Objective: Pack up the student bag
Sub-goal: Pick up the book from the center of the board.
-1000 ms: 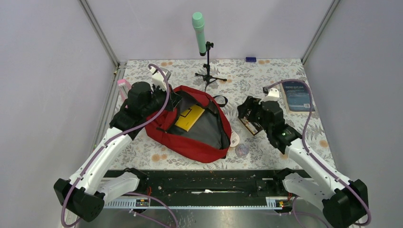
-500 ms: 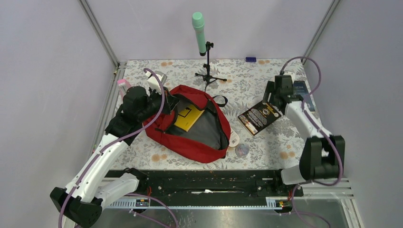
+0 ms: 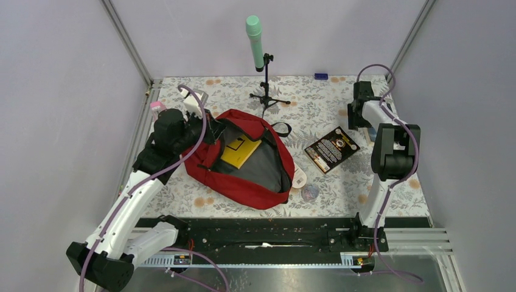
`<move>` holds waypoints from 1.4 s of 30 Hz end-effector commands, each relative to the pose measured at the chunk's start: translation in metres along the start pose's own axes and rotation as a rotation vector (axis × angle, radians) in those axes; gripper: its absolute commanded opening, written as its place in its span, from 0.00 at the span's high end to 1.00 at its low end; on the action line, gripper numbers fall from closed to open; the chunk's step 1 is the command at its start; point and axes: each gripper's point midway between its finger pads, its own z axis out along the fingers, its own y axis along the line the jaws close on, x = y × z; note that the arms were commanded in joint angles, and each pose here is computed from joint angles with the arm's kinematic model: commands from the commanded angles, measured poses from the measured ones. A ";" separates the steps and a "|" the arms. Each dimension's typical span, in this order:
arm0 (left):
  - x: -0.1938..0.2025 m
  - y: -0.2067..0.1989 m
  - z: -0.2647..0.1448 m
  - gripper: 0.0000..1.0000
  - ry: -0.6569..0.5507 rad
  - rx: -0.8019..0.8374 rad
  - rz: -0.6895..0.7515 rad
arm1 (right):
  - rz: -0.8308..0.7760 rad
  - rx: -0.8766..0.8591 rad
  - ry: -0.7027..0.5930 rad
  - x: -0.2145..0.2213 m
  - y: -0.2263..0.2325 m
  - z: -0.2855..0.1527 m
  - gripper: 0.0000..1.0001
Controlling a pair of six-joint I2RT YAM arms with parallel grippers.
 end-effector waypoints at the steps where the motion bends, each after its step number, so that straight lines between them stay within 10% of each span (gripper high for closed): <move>1: -0.028 -0.008 -0.003 1.00 -0.103 0.043 0.003 | -0.145 0.134 0.064 0.003 -0.033 0.003 0.14; 42: -0.032 0.001 0.001 1.00 -0.118 0.084 -0.090 | -0.205 0.249 0.061 0.005 -0.063 0.010 0.36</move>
